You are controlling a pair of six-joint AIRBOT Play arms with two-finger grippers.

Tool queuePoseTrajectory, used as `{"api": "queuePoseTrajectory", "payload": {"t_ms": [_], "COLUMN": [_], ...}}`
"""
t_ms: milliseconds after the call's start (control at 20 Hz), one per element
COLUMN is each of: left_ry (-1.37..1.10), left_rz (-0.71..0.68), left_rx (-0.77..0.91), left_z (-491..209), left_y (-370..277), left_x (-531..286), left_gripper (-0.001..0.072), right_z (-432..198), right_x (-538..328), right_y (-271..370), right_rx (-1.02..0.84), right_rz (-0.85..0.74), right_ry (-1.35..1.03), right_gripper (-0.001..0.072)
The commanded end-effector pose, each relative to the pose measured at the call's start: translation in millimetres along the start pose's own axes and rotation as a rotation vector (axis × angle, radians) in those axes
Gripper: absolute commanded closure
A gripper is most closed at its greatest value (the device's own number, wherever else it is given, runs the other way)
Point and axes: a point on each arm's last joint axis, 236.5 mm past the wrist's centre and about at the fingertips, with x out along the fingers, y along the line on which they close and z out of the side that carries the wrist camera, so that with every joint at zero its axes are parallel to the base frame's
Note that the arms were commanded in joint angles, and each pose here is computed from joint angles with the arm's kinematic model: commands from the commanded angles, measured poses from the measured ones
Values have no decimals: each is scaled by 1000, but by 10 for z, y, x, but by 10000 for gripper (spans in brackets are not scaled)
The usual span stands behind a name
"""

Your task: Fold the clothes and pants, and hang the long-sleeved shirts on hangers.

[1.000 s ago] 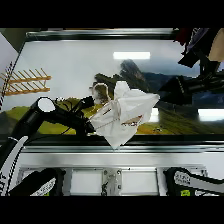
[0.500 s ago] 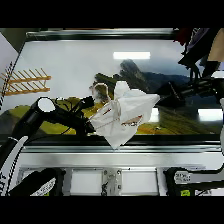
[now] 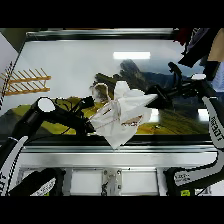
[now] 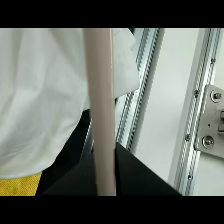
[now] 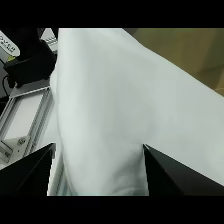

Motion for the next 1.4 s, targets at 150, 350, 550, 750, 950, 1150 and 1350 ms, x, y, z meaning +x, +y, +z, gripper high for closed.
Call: {"api": "queuePoseTrajectory", "payload": {"t_ms": [150, 350, 550, 750, 950, 1150, 1350], "left_ry": [-1, -1, -1, -1, -1, 0, 0], "left_rz": [1, 1, 1, 0, 0, 1, 1], "left_rx": [-1, -1, -1, -1, -1, -1, -1], "left_z": [2, 2, 3, 1, 1, 1, 1], "left_y": [4, 4, 5, 3, 3, 3, 3], "left_x": [-3, -3, -3, -3, -3, -3, -3], "left_gripper": [690, 690, 689, 689, 689, 689, 689], "right_z": [8, 8, 15, 7, -3, -3, -4], "right_x": [119, 127, 204, 205, 163, 163, 163], "right_y": [15, 18, 45, 46, 30, 29, 29], "right_rx": [4, 4, -1, 0, 21, 21, 22], "right_rz": [37, 39, 58, 59, 48, 48, 48], "right_ry": [-7, -6, 2, 6, 4, 5, 5], "right_gripper": [100, 101, 100, 101, 100, 100, 105]}}
